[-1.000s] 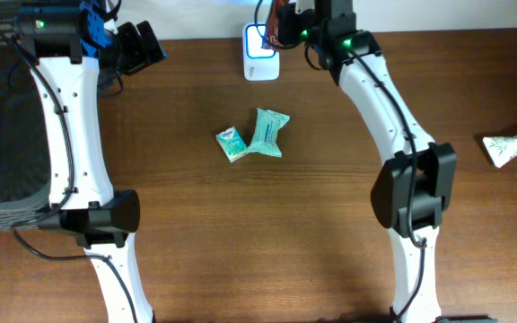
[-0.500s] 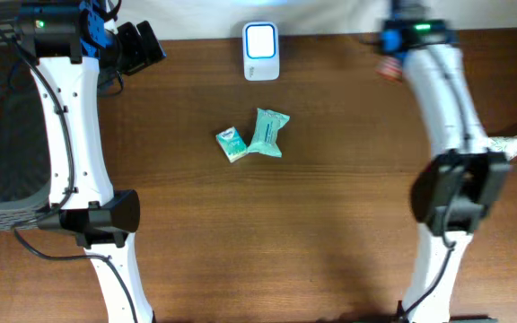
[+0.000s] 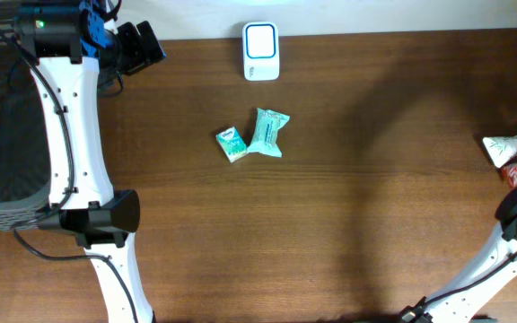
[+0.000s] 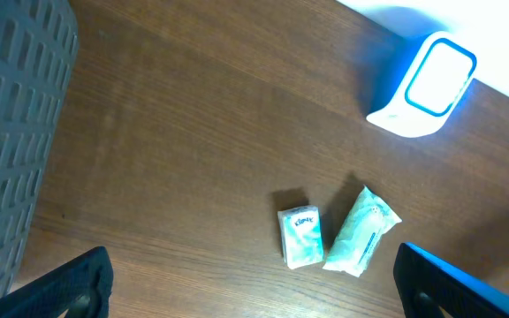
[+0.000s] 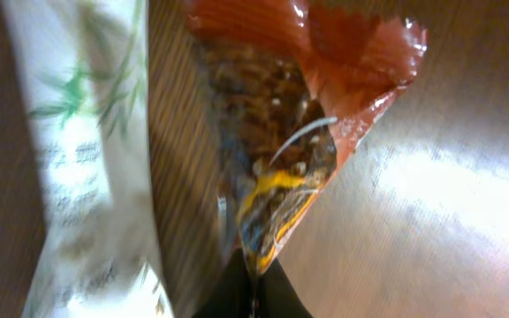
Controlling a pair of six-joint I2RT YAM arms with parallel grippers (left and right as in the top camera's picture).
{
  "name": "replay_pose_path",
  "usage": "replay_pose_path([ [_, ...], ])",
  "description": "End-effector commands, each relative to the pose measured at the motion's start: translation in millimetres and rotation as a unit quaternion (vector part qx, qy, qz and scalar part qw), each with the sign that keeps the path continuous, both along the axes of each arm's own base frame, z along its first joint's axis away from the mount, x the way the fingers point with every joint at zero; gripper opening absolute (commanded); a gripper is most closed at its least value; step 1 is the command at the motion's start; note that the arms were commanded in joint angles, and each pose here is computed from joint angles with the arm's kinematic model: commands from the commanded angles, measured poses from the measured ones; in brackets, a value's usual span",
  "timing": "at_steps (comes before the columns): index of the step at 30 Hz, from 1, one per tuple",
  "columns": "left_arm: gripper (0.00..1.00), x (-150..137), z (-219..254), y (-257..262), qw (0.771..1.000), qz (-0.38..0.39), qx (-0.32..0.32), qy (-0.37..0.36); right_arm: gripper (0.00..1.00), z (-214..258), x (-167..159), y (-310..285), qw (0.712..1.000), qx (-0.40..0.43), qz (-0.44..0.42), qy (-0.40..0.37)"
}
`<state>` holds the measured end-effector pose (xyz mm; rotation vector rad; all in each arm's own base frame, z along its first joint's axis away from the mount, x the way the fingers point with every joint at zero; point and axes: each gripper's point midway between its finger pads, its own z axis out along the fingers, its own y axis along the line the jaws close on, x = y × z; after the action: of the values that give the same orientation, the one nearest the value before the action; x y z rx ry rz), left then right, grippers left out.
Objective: Scan the item barcode
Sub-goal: 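Carry the candy bar right and place it near the white tube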
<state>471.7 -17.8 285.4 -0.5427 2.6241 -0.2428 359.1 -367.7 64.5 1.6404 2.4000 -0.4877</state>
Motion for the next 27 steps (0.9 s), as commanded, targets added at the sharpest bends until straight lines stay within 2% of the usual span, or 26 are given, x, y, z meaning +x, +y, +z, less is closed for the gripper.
replay_pose_path([
  [1, 0.99, -1, 5, 1, 1.0, -0.004, 0.001, -0.008, 0.28, -29, 3, 5, 0.999, 0.03, 0.001, -0.018],
  [2, 0.99, -1, 5, 1, 1.0, -0.004, 0.001, -0.008, 0.38, -30, 9, 7, 0.999, 0.035, 0.008, -0.028],
  [3, 0.99, -1, 5, 2, 1.0, -0.004, 0.001, -0.008, 0.44, -28, 13, 7, 0.999, 0.032, 0.018, -0.031],
  [4, 0.99, -1, 5, 1, 1.0, -0.004, 0.001, -0.008, 0.58, -18, 16, 5, 0.999, 0.026, 0.022, -0.036],
  [7, 0.99, -1, 5, 2, 1.0, -0.004, 0.001, -0.008, 0.58, 33, 23, 3, 0.998, 0.007, 0.026, -0.063],
  [10, 0.99, -1, 5, 1, 1.0, -0.004, 0.001, -0.008, 0.59, 109, 48, 29, 0.987, 0.01, 0.064, -0.144],
  [11, 0.99, -1, 5, 2, 1.0, -0.004, 0.001, -0.008, 0.59, 132, 66, 49, 0.976, 0.03, 0.111, -0.186],
  [12, 0.99, -1, 5, 1, 1.0, -0.004, 0.001, -0.008, 0.59, 151, 90, 83, 0.95, 0.071, 0.19, -0.237],
  [14, 0.99, -1, 5, 1, 1.0, -0.004, 0.001, -0.008, 0.61, 170, 122, 166, 0.878, 0.176, 0.321, -0.308],
  [15, 0.99, -1, 5, 1, 1.0, -0.004, 0.001, -0.008, 0.63, 169, 129, 211, 0.843, 0.229, 0.371, -0.315],
  [16, 0.99, -1, 5, 2, 1.0, -0.004, 0.001, -0.008, 0.71, 161, 130, 242, 0.831, 0.258, 0.394, -0.297],
  [19, 0.99, -1, 5, 1, 1.0, -0.004, 0.001, -0.008, 0.72, 124, 133, 337, 0.8, 0.316, 0.454, -0.232],
  [20, 0.99, -1, 5, 1, 1.0, -0.004, 0.001, -0.008, 0.72, 101, 134, 385, 0.784, 0.337, 0.481, -0.201],
  [21, 0.99, -1, 5, 2, 1.0, -0.004, 0.001, -0.008, 0.71, 83, 134, 415, 0.784, 0.34, 0.489, -0.178],
  [23, 0.99, -1, 5, 2, 1.0, -0.004, 0.001, -0.008, 0.71, 54, 136, 456, 0.803, 0.311, 0.487, -0.143],
  [25, 0.99, -1, 5, 2, 1.0, -0.004, 0.001, -0.008, 0.71, 37, 137, 500, 0.807, 0.285, 0.501, -0.131],
  [27, 0.99, -1, 5, 2, 1.0, -0.004, 0.001, -0.008, 0.71, 26, 133, 530, 0.828, 0.246, 0.491, -0.112],
])
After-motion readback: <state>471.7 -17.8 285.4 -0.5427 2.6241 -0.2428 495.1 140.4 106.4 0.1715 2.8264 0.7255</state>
